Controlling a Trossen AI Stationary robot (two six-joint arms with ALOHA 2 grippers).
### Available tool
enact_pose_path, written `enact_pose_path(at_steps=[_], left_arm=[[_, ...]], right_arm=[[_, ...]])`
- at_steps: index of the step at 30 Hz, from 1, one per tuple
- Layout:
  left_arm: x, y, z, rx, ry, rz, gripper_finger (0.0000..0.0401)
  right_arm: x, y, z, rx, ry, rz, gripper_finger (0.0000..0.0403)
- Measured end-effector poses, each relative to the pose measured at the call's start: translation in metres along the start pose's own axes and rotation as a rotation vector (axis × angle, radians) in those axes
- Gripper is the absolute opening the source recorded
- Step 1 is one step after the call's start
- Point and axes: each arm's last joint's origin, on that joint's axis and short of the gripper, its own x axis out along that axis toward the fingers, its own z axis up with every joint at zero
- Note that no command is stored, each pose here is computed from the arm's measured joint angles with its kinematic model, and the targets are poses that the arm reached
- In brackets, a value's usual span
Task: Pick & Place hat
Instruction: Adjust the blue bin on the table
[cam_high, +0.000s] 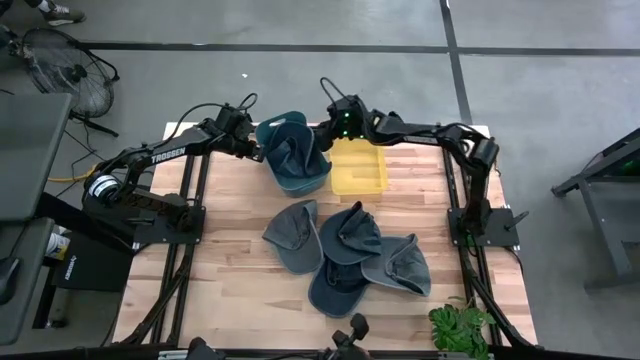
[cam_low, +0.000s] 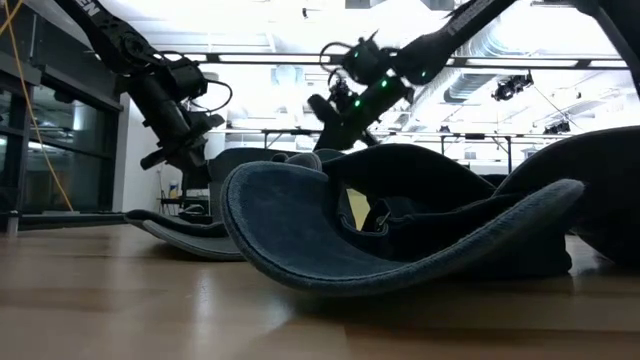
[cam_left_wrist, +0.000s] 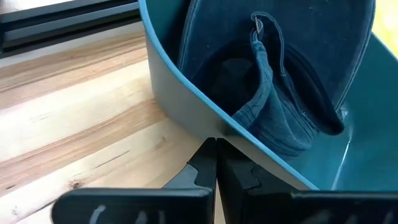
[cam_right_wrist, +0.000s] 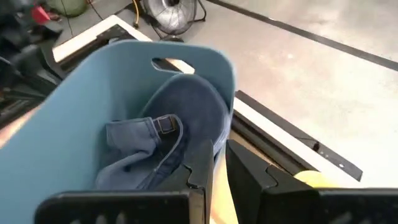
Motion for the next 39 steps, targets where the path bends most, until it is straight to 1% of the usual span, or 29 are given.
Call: enact_pose_path(at_steps=[2, 6, 10, 15, 20, 27, 34, 37, 39], left_arm=[[0.0, 0.0, 0.0, 0.001, -0.007, 0.004, 0.0], [0.0, -0.001, 0.003, 0.007, -0.034, -0.003, 0.0], [0.0, -0.002, 0.006, 0.014, -0.061, -0.031, 0.0], [0.005, -0.004, 0.01, 0.024, -0.088, -0.078, 0.0], [0.016, -0.004, 0.013, 0.022, -0.087, -0.121, 0.0], [0.03, -0.003, 0.014, 0.034, -0.075, -0.187, 0.0], [0.032, -0.005, 0.02, 0.061, -0.128, -0.21, 0.0], [0.032, -0.005, 0.02, 0.064, -0.135, -0.213, 0.0], [0.033, -0.005, 0.019, 0.061, -0.124, -0.211, 0.0]], right_arm=[[-0.013, 0.0, 0.008, 0.002, 0.004, 0.002, 0.0039], [-0.047, 0.003, 0.018, 0.003, 0.075, -0.018, 0.0039], [-0.083, 0.004, 0.022, -0.017, 0.168, -0.054, 0.0039], [-0.125, 0.002, 0.019, -0.039, 0.273, -0.124, 0.0039], [-0.155, -0.001, -0.002, 0.022, 0.28, -0.144, 0.0039], [-0.18, 0.001, -0.052, 0.17, 0.24, -0.122, 0.0039], [-0.182, 0.002, -0.102, 0.328, 0.2, -0.064, 0.0039], [-0.179, 0.004, -0.116, 0.343, 0.192, -0.032, 0.0039], [-0.179, 0.007, -0.119, 0.337, 0.188, -0.013, 0.0039]])
